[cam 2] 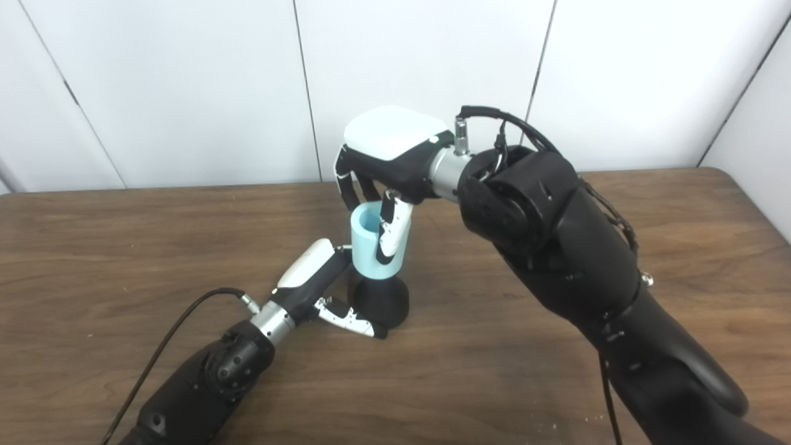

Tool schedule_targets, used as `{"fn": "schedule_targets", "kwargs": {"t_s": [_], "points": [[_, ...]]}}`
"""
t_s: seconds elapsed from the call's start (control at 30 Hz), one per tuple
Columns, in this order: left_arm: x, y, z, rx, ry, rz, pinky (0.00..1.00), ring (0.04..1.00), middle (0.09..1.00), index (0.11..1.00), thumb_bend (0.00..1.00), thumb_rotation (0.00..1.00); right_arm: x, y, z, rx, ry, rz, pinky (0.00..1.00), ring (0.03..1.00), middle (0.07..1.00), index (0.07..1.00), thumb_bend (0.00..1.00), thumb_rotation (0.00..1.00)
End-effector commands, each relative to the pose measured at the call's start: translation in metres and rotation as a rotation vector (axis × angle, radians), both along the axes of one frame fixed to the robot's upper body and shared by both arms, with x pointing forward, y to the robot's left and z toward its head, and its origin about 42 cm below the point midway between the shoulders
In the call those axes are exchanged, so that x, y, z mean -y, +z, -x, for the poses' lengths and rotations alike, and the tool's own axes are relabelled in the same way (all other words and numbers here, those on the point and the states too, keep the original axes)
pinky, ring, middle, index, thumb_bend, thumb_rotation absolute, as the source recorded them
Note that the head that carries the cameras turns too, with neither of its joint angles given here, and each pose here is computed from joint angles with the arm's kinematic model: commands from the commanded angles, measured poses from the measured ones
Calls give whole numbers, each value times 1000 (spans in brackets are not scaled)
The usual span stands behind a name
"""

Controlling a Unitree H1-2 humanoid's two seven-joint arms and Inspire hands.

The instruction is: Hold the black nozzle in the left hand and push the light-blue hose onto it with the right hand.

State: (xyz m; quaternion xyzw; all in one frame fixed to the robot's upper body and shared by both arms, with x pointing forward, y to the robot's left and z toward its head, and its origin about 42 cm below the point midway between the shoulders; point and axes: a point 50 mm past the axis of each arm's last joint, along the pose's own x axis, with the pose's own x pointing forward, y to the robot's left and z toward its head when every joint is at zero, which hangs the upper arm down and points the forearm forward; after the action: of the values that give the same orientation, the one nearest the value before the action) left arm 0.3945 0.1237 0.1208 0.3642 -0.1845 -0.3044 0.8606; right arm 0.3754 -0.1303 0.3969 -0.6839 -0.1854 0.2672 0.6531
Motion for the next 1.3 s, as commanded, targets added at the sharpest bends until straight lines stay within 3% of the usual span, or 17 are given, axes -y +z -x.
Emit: {"fn": "schedule_targets", "kwargs": {"t_s": [0.0, 0.47, 0.83, 1.27], "points": [[-16, -100, 66, -337, -24, -232, 743, 581, 466, 475, 517, 85, -4, 27, 1, 91, 5, -19, 93, 177, 386, 488, 524, 0], [-15, -99, 66, -337, -31, -236, 743, 576, 463, 474, 517, 85, -14, 23, -15, 27, -39, 11, 105, 201, 387, 496, 523, 0], [-16, -98, 67, -337, -31, -238, 742, 576, 464, 474, 517, 85, -14, 17, -17, 20, -46, 32, 118, 214, 398, 491, 526, 0], [-18, -98, 67, -338, -30, -240, 742, 569, 459, 475, 517, 85, -11, 10, -4, 91, -32, 50, 71, 167, 448, 474, 531, 0]]}}
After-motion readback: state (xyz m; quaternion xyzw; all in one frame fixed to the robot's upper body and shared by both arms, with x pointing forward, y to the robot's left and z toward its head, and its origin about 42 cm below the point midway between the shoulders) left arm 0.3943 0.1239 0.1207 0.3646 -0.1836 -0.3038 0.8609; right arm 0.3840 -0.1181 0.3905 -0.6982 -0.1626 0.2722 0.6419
